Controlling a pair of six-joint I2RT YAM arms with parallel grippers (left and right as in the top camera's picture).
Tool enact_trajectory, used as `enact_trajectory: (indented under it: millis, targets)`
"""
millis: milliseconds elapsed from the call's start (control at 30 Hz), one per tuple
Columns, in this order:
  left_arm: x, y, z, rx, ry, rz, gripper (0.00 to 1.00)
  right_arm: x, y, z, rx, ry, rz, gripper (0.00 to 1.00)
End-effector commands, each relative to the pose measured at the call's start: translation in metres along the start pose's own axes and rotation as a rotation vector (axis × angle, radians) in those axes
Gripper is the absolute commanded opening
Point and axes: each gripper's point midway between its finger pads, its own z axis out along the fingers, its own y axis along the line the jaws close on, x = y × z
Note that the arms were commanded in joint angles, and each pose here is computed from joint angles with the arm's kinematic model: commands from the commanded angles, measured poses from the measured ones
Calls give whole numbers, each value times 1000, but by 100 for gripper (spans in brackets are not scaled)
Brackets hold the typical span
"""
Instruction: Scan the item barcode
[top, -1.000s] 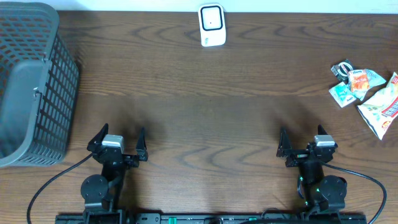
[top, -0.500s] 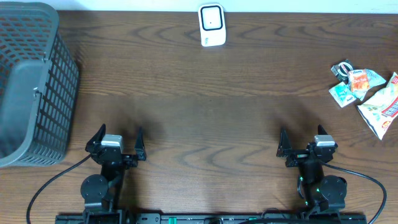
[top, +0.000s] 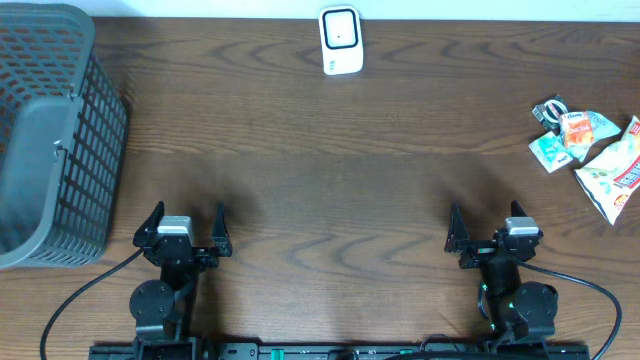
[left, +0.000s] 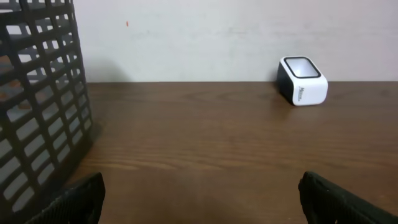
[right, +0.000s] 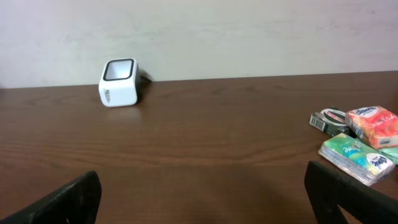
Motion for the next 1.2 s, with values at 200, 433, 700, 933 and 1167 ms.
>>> enact_trajectory:
  millis: [200, 433, 700, 933, 1167]
  targets:
    - [16, -1, 1, 4, 51, 35, 98, 1, -1, 0, 6, 0, -2, 99]
    - [17, 3, 0, -19, 52, 17, 98, 1, -1, 0, 6, 0, -2, 99]
    - [18, 10, 0, -65, 55, -42, 97, 1, -1, 0, 6, 0, -2, 99]
    - [18, 8, 0, -53, 57, -16, 98, 1, -1, 0, 6, 0, -2, 99]
    - [18, 4, 0, -37, 58, -5, 98, 1, -1, 0, 6, 0, -2, 99]
